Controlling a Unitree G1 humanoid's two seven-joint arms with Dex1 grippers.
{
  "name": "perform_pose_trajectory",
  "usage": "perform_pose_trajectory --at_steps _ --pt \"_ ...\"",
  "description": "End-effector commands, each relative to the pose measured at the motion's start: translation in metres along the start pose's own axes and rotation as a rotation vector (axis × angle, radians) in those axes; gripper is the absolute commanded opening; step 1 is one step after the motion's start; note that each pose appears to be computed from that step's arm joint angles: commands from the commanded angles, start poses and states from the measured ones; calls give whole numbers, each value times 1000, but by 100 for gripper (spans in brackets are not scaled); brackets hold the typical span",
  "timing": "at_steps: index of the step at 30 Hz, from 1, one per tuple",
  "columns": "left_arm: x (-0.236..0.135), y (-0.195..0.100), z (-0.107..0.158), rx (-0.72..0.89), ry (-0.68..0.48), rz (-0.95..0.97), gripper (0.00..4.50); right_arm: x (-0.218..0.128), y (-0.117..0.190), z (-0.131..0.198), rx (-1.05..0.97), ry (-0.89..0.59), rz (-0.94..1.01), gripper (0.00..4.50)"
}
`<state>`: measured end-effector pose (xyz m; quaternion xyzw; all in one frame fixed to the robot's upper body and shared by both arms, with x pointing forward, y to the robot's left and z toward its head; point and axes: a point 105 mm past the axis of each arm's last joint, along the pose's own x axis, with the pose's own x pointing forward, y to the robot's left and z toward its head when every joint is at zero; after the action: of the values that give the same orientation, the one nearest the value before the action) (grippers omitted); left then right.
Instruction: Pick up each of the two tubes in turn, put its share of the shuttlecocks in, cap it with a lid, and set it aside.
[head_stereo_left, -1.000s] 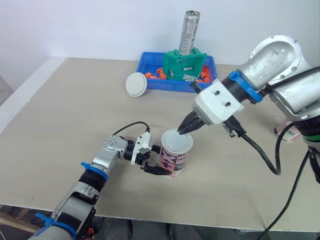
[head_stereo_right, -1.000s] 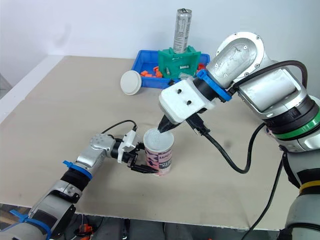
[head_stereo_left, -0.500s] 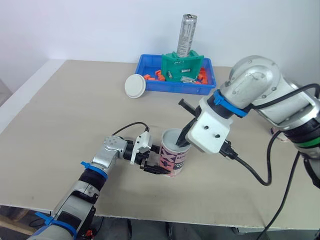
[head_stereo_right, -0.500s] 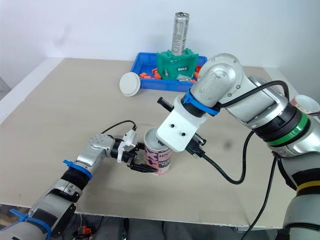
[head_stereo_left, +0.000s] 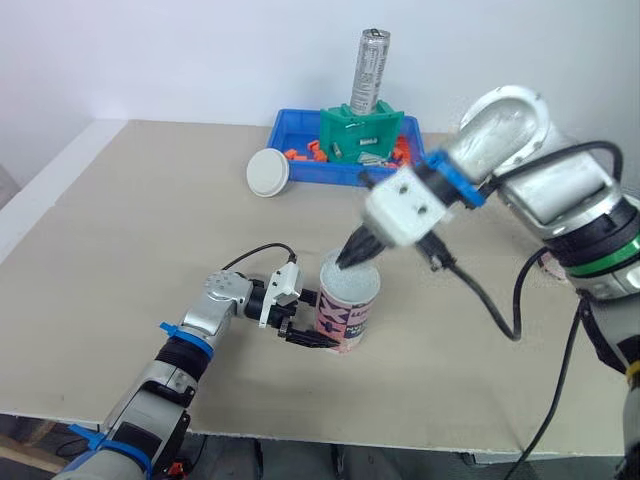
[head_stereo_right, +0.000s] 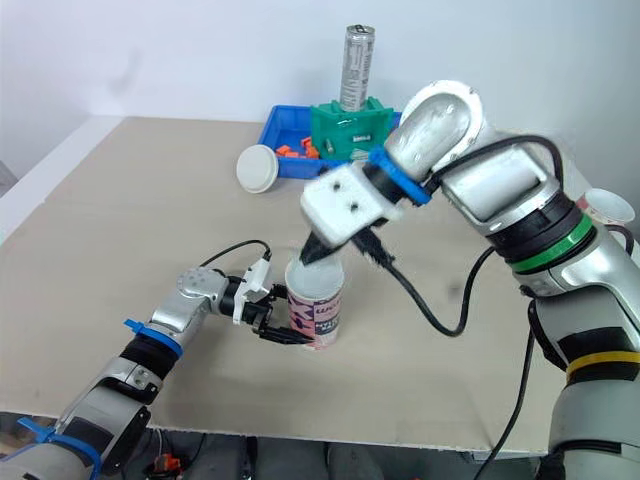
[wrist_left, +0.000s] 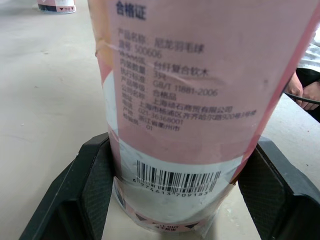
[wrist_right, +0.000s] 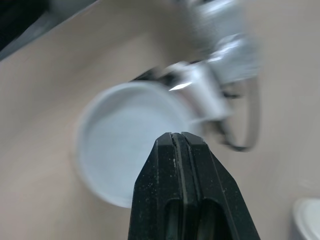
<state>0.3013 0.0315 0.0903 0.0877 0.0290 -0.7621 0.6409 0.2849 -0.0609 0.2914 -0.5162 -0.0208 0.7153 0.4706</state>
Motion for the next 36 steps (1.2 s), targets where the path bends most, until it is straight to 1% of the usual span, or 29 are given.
perform_pose_trajectory --at_steps 1,3,4,7,8,11,12,14,15,21,22,25,28,32,35,36 --pt "-7 2 -19 -56 76 45 340 -32 2 6 83 -37 -73 138" --pt "-7 2 -18 -54 78 42 340 -46 10 6 169 -81 -119 232" --pt "-8 2 -18 -54 78 41 340 -51 13 4 200 -88 -141 286" --pt "-8 3 -16 -53 74 41 340 -59 24 -7 290 -72 -203 423" --pt "-8 4 -15 -52 69 44 340 -61 27 -11 316 -63 -227 438" --pt "-10 9 -5 -41 39 59 340 -66 39 -25 413 -54 -314 438" --pt "-12 11 -2 -38 31 63 370 -64 48 -33 455 -34 -344 446" --pt "-16 11 2 -45 23 56 435 -60 60 -39 498 -19 -367 450" --pt "-18 10 4 -45 22 47 444 -58 65 -41 519 -20 -379 450" --pt "-34 6 17 15 -3 40 444 -40 94 -50 625 -28 -432 450" --pt "-39 4 17 18 21 42 444 -36 99 -54 650 -24 -438 450" --pt "-63 -2 23 -2 30 62 444 -12 118 -61 704 -25 -402 450" --pt "-85 -7 33 -15 22 96 444 4 125 -62 737 -49 -397 450" --pt "-111 -14 65 7 -39 173 444 22 127 -69 771 -101 -428 450" --pt "-116 -24 86 14 -85 196 444 32 122 -69 771 -151 -455 450" --pt "-117 -31 93 17 -91 188 444 36 119 -69 773 -176 -464 450"
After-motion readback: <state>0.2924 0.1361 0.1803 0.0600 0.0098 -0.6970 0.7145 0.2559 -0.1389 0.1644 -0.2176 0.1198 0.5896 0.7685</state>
